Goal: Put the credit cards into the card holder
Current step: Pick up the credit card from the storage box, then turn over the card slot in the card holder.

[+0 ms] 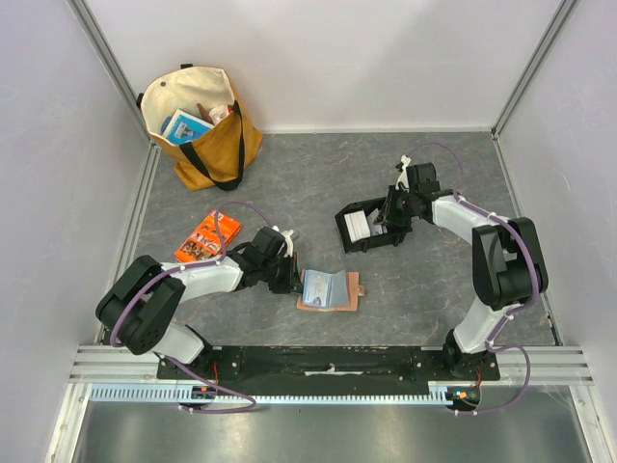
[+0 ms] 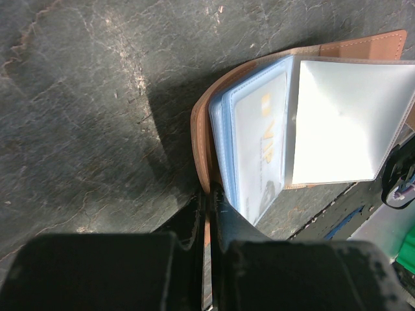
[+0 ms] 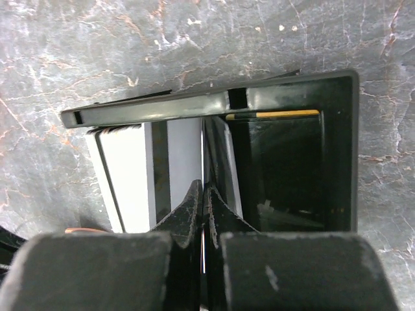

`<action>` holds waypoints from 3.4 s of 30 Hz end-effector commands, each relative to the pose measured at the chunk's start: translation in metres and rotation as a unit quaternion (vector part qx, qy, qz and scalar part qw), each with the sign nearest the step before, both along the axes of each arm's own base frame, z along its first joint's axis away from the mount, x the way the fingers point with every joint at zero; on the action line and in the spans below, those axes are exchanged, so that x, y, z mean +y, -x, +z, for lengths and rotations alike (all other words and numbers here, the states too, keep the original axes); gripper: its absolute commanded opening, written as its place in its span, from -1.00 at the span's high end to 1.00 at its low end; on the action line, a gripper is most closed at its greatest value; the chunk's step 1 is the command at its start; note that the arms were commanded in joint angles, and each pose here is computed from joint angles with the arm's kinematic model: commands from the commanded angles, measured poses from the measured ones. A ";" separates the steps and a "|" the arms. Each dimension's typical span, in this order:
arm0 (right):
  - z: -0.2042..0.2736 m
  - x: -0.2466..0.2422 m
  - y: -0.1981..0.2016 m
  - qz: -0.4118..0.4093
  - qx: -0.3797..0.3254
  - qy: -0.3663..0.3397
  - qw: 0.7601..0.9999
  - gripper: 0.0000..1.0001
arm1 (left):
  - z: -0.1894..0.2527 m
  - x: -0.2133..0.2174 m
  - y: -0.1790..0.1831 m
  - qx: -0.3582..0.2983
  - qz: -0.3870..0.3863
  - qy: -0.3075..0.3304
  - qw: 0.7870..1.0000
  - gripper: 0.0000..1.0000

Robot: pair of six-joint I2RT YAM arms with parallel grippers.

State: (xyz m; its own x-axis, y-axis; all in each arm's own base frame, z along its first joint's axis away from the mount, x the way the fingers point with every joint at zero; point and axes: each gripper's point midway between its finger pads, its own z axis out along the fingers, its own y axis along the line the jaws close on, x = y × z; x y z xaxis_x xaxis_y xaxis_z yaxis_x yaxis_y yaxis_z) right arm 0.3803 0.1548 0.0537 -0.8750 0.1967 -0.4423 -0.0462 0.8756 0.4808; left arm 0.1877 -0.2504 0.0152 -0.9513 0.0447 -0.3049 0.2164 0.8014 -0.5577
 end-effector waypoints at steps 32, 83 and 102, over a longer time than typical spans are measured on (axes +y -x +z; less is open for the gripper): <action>0.015 0.020 -0.012 0.023 -0.050 0.090 0.994 0.92 | -0.015 0.012 0.007 0.007 -0.012 -0.035 0.999 0.96; 0.089 0.177 0.149 -0.089 -0.198 0.000 0.976 1.00 | 0.022 0.006 0.007 -0.012 0.026 0.021 0.999 0.96; 0.071 0.207 0.152 -0.062 -0.204 0.016 0.977 1.00 | 0.026 0.005 0.008 -0.014 0.029 0.030 0.999 0.96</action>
State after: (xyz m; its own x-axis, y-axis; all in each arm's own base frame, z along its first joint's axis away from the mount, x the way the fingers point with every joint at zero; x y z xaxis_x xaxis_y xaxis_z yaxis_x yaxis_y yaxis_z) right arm 0.2185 0.3473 0.0957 -0.6472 0.1967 -0.7365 -0.1226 0.9267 0.3552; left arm 0.1781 -0.2426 0.0338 -0.9462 -0.0059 -0.3236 0.1944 0.7891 -0.5828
